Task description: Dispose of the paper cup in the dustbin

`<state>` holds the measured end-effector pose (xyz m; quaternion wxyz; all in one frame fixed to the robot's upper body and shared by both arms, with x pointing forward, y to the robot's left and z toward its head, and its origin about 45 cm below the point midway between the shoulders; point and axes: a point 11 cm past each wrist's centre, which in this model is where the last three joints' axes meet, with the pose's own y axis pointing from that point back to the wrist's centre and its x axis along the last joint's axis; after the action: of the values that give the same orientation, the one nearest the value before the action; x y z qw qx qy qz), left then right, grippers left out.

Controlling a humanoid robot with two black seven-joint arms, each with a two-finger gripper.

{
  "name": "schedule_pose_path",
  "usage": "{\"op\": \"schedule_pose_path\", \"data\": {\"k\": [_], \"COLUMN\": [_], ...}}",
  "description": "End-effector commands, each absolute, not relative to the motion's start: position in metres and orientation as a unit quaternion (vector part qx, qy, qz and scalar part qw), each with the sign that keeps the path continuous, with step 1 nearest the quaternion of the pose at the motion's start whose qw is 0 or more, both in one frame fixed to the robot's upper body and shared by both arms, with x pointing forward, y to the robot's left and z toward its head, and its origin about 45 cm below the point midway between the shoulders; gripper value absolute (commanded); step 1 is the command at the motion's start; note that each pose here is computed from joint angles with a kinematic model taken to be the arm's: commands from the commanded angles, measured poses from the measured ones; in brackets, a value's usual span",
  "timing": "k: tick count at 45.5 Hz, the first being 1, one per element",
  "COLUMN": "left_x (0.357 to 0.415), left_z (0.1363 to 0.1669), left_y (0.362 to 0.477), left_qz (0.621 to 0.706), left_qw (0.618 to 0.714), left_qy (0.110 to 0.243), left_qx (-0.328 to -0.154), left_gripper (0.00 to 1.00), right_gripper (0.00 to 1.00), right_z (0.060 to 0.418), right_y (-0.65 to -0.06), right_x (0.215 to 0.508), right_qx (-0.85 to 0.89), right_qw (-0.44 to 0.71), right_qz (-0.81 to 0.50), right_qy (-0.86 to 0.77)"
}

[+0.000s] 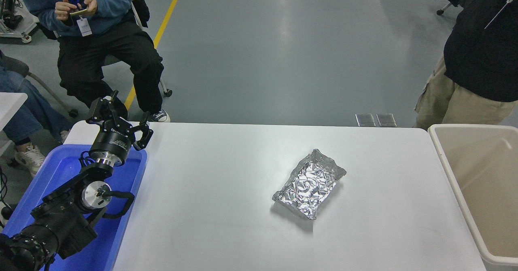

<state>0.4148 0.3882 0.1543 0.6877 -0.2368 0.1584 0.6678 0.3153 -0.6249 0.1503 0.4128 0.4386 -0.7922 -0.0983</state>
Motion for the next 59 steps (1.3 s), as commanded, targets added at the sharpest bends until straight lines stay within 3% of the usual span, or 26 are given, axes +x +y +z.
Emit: {"op": "schedule_pose_path", "data": {"k": [1,13,20,29,48,59], "left_x": [0.4147,0.4148,0.4148,0.4147,0.4147,0.4147], "left_z": [0.1543,0.1542,0.1542,0.1543,0.1543,0.1543], "left_y": [0.388,0.388,0.388,0.388,0.388,0.388], "left_qz": [0.6682,0.6681,0.6681,0.6682,0.6682,0.6682], "left_qw": [0.6873,0.6875,0.6875,0.6873,0.6873,0.6873], "left_qy": [0.158,0.158,0.158,0.158,0.158,0.158], "left_qx": [-0.237,-0.236,-0.236,-0.237,-0.237,-0.237], "left_gripper": [1.00,1.00,1.00,1.00,1.00,1.00], "right_gripper": [1.00,1.00,1.00,1.00,1.00,1.00], "right_z": [0.165,0.178,0.180,0.194,0.170,0.157], "right_y": [-0.602,-0.555,-0.522,-0.493,-0.397,-0.375], "right_x": [0.352,0.389,0.395,0.396,0.396,0.389], "right_qx": [0.475,0.559,0.601,0.640,0.685,0.674], "right_qw": [0.361,0.178,0.079,0.007,-0.116,-0.160], "right_qz": [-0.092,-0.123,-0.140,-0.137,-0.123,-0.118], "right_qy": [-0.797,-0.801,-0.783,-0.756,-0.708,-0.712]}}
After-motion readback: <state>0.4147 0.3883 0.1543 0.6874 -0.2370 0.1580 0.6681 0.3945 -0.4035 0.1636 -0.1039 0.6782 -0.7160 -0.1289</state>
